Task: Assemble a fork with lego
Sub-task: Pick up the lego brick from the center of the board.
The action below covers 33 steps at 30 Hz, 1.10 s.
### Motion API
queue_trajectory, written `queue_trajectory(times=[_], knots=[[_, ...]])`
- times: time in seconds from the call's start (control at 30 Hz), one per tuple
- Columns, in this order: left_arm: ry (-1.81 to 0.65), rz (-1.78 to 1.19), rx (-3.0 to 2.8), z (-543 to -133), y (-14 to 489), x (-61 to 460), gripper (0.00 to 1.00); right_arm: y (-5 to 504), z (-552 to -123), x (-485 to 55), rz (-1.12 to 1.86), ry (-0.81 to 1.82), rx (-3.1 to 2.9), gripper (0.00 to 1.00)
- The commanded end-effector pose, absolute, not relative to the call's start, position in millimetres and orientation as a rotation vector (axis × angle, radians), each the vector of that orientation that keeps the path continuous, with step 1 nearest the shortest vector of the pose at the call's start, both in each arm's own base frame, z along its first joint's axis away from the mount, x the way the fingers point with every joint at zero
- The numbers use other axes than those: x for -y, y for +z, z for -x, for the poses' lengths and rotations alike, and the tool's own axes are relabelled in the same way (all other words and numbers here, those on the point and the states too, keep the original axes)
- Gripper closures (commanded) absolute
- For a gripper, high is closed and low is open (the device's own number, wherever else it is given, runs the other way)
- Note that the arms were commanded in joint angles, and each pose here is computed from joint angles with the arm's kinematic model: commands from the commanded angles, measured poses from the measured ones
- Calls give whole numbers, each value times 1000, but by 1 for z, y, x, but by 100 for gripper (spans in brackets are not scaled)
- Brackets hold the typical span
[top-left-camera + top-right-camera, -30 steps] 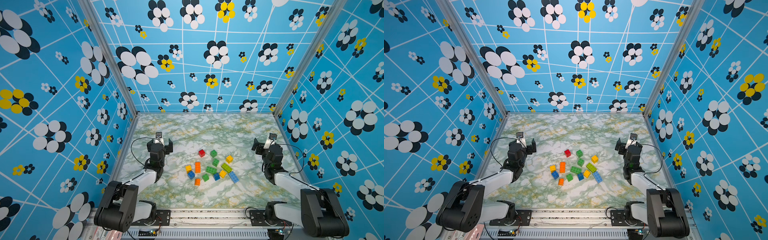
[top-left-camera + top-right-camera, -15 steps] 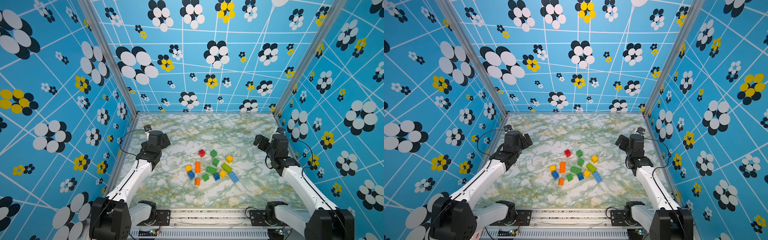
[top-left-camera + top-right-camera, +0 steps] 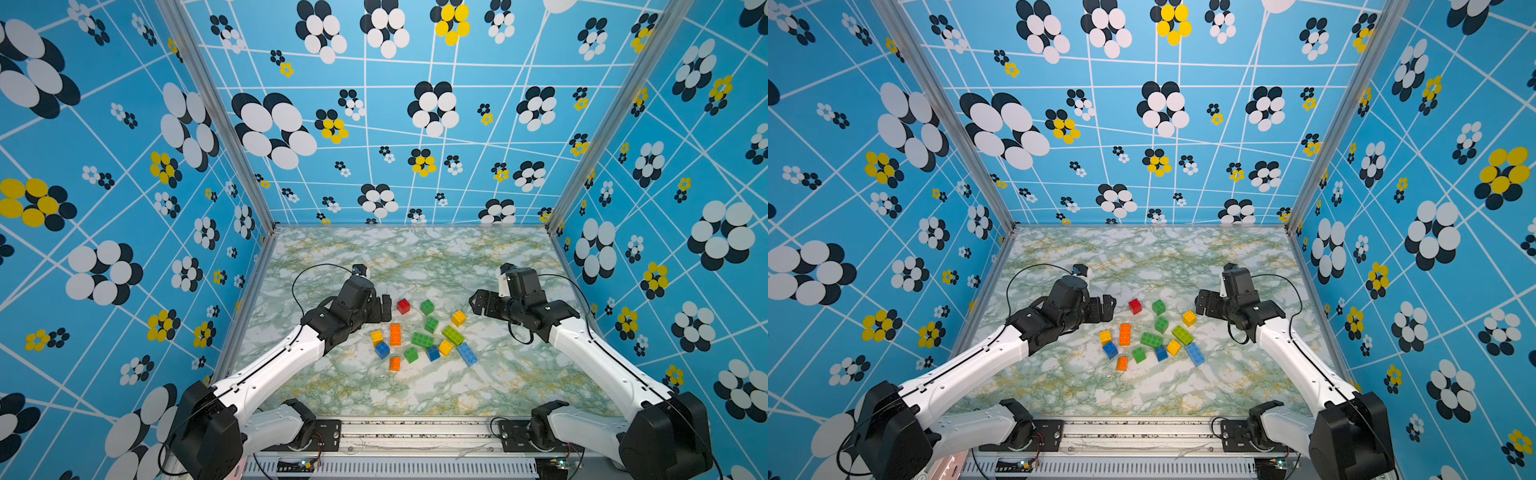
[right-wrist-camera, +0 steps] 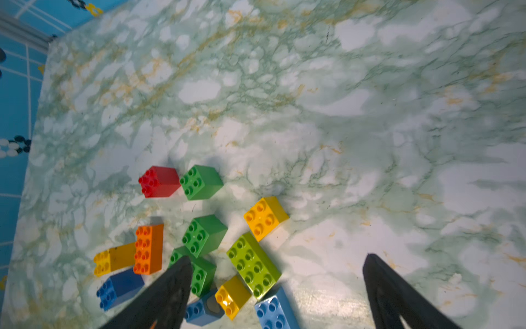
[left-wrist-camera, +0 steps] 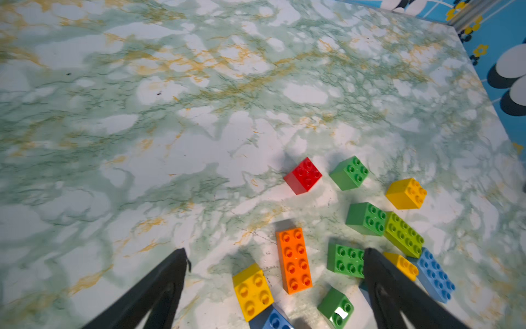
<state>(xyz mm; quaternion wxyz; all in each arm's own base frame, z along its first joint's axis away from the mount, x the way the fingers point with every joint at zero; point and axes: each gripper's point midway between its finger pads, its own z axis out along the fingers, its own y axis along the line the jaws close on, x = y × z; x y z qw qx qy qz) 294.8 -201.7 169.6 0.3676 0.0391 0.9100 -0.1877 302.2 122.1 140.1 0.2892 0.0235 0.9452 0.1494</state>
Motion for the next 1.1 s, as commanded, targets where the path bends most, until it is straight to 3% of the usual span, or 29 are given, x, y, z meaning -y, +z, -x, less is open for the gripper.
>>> queue_trajectory(times=[0.0, 0.2, 0.4, 0.8, 1.07], knots=[[-616, -193, -2361, -281, 160, 235, 1, 118, -278, -129, 83, 312, -2670, 11], [-800, -255, -2359, -271, 150, 275, 1, 101, -289, -145, 288, 229, -2674, 23], [-908, -228, -2360, -273, 141, 293, 1, 88, -320, -165, 500, 214, -2607, 28], [-927, -214, -2380, -276, 130, 296, 9, 68, -334, -174, 761, 154, -2638, 36], [-935, -217, -2397, -277, 124, 300, 9, 55, -331, -170, 837, 91, -2674, 43]])
